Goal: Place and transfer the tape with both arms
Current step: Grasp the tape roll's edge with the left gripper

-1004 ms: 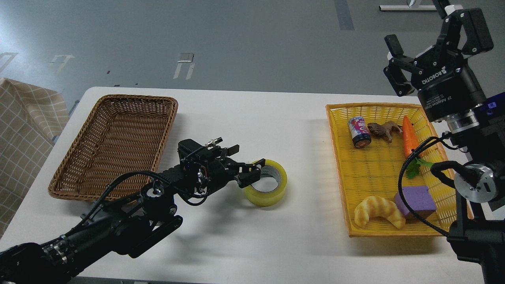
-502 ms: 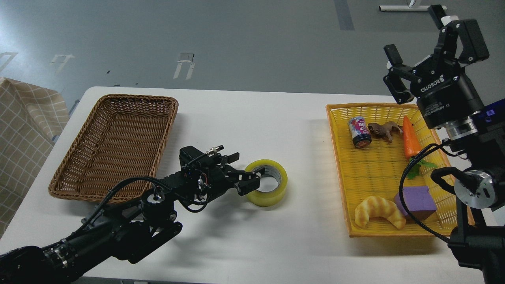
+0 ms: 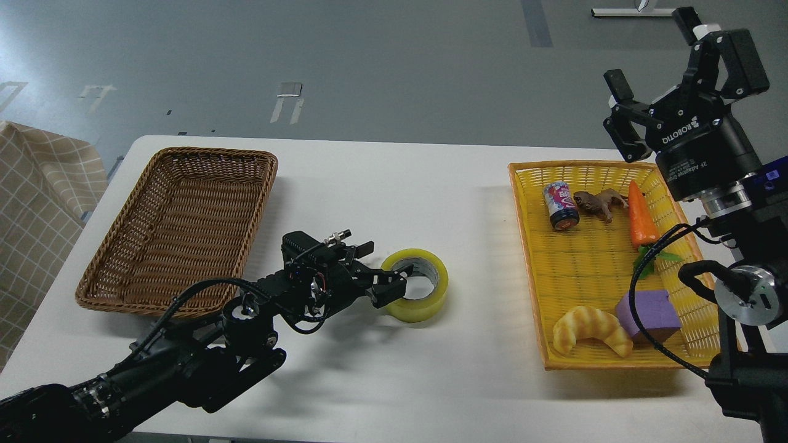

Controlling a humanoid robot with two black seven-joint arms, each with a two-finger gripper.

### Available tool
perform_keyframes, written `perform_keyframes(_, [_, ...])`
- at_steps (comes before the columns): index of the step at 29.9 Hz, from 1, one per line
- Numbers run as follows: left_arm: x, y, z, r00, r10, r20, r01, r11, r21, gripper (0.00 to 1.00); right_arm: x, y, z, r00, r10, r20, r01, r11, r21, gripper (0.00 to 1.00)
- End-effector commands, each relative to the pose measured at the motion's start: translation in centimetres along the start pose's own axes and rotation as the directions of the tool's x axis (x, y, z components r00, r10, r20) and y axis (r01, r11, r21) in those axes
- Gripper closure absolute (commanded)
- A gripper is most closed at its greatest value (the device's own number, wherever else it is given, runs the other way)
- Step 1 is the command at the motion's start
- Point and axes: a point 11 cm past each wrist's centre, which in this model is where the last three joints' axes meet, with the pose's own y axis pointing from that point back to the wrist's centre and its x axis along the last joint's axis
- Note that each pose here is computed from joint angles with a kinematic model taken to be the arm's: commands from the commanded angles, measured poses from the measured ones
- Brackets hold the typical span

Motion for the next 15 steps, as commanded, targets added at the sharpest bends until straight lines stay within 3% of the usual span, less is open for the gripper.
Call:
perform_keyframes(1, [-0.3, 0.1, -0.1, 1.0, -0.013, 0.012, 0.013, 1.0, -0.002, 0.36, 0.1, 0.1, 0.0, 1.0, 0.002, -0.006, -0.002, 1.0, -0.005, 0.0])
perform_keyframes(2, [-0.4, 0.2, -0.1, 1.0, -0.017, 0.014, 0.017, 1.0, -0.003, 0.48, 0.2, 0.1, 0.1, 1.0, 0.004, -0.006, -0.004, 1.0, -0.007, 0.0])
perform_keyframes(4, [-0.6, 0.2, -0.2, 1.0, -0.022, 0.015, 0.022, 1.0, -0.002, 0.53, 0.2, 0.3, 0.3, 1.0, 0.008, -0.005, -0.008, 1.0, -0.013, 0.0])
perform_keyframes(9, [-0.7, 0.2, -0.2, 0.999, -0.028, 0.018, 0.028, 1.0, -0.003, 0.55, 0.6, 0.6, 0.9, 1.0, 0.021, -0.004, -0.021, 0.999, -0.032, 0.0])
perform_keyframes(15, [-0.8, 0.0, 0.0, 1.0, -0.027, 0.014, 0.027, 1.0, -0.001, 0.72, 1.0, 1.0, 1.2, 0.999, 0.034, -0.006, -0.035, 0.998, -0.046, 0.0])
